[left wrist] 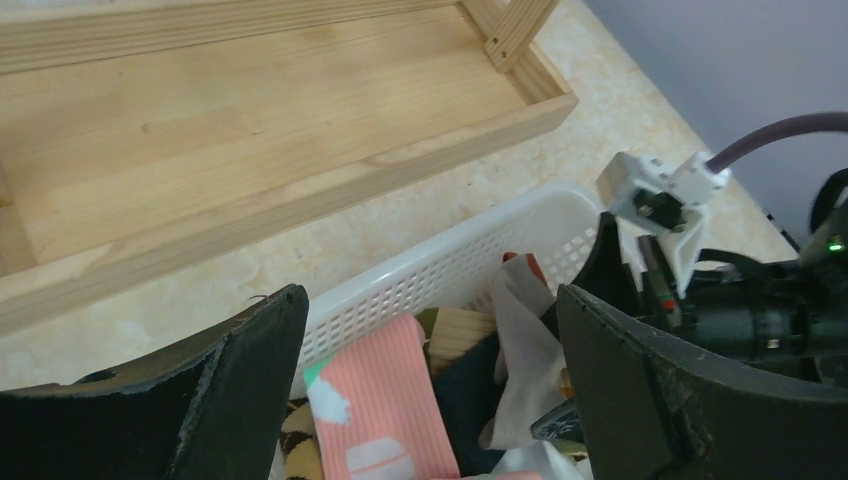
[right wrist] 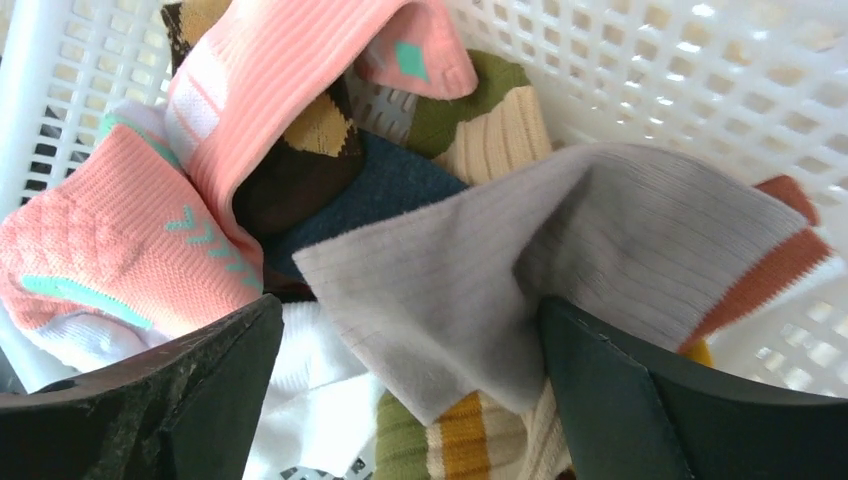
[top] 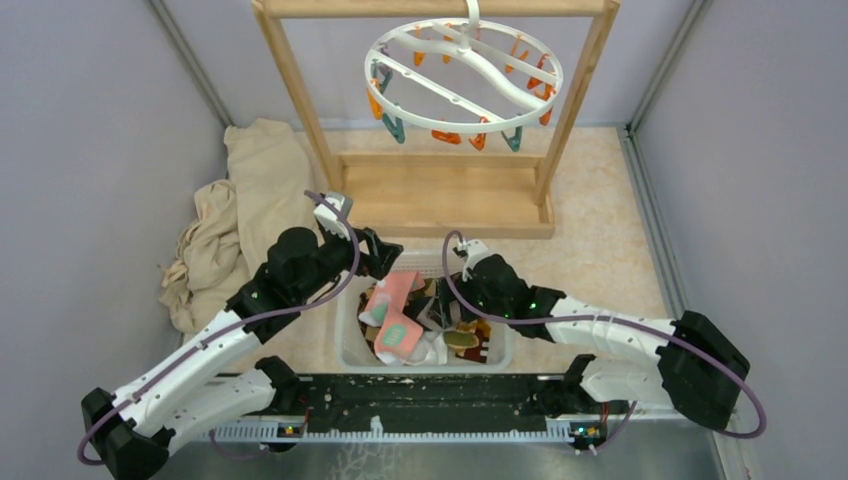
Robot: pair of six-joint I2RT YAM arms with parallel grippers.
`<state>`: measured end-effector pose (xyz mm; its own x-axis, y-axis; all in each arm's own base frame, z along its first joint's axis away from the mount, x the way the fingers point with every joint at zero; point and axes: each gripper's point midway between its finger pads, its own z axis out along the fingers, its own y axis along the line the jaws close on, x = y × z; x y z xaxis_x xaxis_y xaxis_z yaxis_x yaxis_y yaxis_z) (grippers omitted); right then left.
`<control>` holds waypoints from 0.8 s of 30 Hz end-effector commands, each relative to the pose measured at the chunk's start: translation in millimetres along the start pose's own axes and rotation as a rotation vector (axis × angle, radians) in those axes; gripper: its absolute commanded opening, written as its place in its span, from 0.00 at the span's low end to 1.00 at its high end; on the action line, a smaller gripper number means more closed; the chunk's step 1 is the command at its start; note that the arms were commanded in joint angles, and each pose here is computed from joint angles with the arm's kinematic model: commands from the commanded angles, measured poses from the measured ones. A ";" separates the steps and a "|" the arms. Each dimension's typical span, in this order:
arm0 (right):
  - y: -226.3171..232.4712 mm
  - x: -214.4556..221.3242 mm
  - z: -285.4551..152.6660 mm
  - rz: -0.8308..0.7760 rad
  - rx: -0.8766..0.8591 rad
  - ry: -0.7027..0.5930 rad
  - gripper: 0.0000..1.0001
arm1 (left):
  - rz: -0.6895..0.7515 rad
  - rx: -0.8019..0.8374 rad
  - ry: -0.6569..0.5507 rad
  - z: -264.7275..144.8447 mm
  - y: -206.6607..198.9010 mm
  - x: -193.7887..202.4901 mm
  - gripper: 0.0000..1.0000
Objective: Remove the socks clipped to the hanger
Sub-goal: Place the sock in the bin, then reset both arms
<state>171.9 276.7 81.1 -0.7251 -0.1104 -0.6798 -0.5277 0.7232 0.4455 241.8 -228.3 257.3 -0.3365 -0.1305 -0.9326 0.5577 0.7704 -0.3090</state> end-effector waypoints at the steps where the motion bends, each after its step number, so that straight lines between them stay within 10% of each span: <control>1: 11.6 -51.9 -24.9 -0.033 0.028 -0.161 0.98 | 0.006 -0.113 -0.020 -12.3 21.8 1.0 0.99; 24: -130.8 -135.6 -182.0 -0.079 0.706 -0.875 0.98 | 0.051 -0.664 -0.199 -17.3 175.9 16.1 0.99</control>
<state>250.9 116.3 202.5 -0.1526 0.1628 -0.9748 -0.1616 0.9690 0.1871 304.0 -115.0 198.4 -0.2322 -0.1226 -0.9649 0.0620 0.9882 -0.1404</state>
